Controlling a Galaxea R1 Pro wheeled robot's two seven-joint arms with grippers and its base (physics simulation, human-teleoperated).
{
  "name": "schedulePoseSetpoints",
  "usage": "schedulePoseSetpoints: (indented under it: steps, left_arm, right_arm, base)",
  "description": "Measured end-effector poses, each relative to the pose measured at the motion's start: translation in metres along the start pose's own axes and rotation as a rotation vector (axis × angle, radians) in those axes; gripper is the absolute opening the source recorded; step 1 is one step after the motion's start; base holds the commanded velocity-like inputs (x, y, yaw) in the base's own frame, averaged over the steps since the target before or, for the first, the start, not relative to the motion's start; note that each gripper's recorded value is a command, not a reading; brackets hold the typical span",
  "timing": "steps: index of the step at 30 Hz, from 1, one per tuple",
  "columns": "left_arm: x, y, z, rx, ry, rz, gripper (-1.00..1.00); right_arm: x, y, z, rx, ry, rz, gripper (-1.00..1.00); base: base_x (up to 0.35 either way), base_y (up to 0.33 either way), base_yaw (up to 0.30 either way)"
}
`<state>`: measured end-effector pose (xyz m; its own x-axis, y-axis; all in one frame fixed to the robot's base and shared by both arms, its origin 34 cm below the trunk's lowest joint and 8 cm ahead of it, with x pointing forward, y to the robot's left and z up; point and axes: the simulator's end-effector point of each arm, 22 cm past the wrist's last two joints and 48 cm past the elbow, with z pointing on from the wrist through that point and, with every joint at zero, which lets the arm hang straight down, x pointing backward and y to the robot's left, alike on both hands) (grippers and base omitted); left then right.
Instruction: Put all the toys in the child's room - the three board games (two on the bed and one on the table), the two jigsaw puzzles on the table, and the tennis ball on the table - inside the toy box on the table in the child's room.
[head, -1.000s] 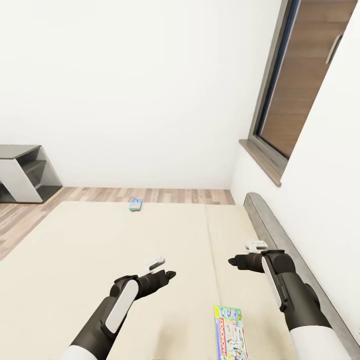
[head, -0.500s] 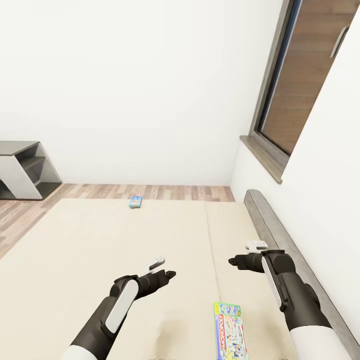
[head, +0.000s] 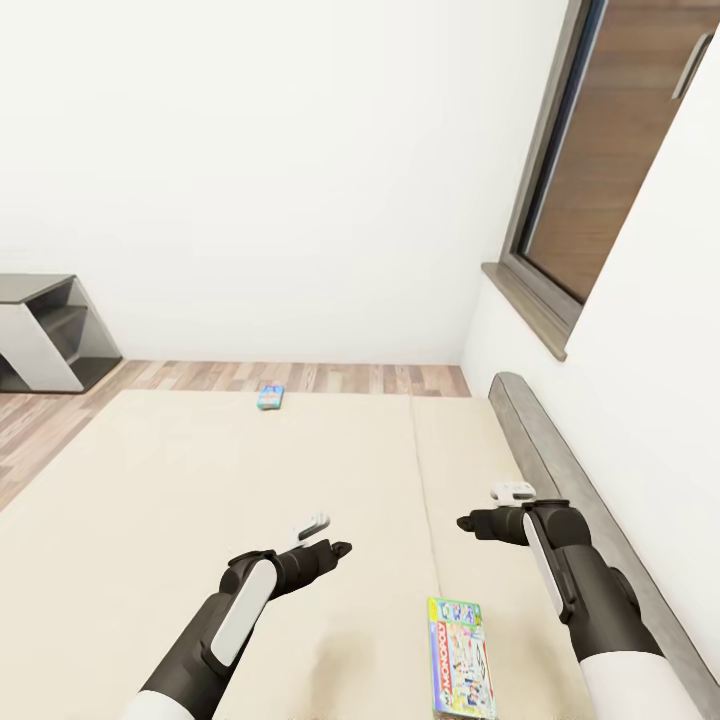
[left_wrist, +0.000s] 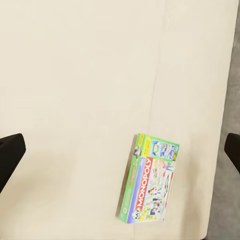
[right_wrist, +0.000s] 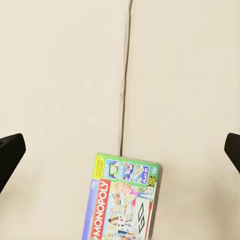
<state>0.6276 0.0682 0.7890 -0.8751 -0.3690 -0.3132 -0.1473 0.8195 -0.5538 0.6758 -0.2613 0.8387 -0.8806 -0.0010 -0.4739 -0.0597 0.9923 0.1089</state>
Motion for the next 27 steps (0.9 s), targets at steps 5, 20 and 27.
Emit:
schedulePoseSetpoints:
  steps: [5, 20, 27]
  left_arm:
    - [0.002, 0.002, 0.002, -0.003, 0.007, -0.004, 1.0]
    - [0.01, 0.01, 0.01, -0.014, 0.027, -0.014, 1.0]
    - [0.014, 0.014, 0.013, -0.018, 0.037, -0.019, 1.0]
  right_arm:
    - [0.003, 0.0, 0.003, 0.0, 0.008, 0.001, 1.0]
    - [0.012, -0.002, 0.014, 0.0, 0.033, 0.004, 1.0]
    - [0.017, -0.002, 0.018, 0.0, 0.044, 0.006, 1.0]
  base:
    - [0.0, 0.0, 0.0]
    - [0.0, 0.0, 0.0]
    - [0.0, 0.0, 0.0]
